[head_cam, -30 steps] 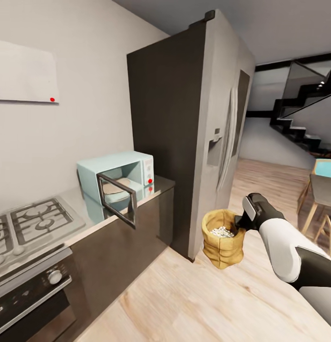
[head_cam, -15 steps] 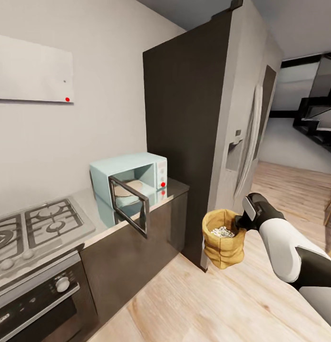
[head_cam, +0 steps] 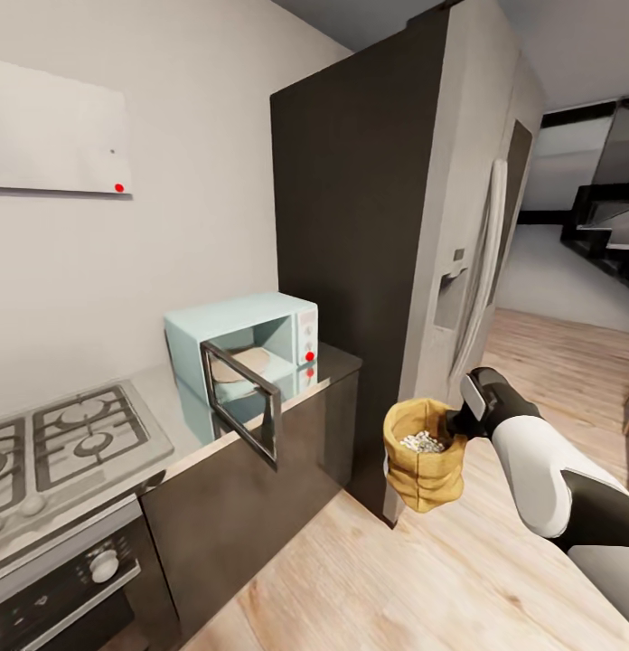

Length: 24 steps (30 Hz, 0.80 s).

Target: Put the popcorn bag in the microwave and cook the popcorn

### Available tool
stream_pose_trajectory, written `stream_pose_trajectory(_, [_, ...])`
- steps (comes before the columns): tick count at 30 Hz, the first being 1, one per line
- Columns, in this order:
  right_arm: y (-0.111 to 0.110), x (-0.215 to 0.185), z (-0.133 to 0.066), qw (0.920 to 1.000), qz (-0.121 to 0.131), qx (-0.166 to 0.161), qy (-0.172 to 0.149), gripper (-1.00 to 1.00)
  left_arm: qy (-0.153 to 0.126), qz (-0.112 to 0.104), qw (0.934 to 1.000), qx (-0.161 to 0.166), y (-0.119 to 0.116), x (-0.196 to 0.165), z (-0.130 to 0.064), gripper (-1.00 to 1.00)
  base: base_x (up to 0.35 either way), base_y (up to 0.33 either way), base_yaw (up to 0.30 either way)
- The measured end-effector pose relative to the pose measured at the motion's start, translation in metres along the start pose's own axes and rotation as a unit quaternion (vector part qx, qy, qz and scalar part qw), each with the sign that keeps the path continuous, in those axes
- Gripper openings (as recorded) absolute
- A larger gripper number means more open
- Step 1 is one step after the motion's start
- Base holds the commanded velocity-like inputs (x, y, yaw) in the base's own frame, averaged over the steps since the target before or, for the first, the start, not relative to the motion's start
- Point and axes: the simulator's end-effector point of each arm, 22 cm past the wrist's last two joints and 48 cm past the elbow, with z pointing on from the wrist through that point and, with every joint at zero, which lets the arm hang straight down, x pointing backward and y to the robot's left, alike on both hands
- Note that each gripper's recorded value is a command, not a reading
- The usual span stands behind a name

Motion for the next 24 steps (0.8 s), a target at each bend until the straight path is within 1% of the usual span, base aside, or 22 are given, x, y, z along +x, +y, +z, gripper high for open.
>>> stream_pose_trajectory(4, [0.0004,0.0001,0.0000,1.0000,0.000,-0.001,0.000,-1.00,0.000,0.000,1.0000,0.000,0.0000,0.0000,0.0000,1.00,0.001,0.000,0.205])
stream_pose_trajectory(24, [-0.0007,0.0003,0.0001,1.0000,0.000,0.000,0.001,-1.00,0.000,0.000,1.0000,0.000,0.0000,0.0000,0.0000,1.00,0.000,0.000,0.264])
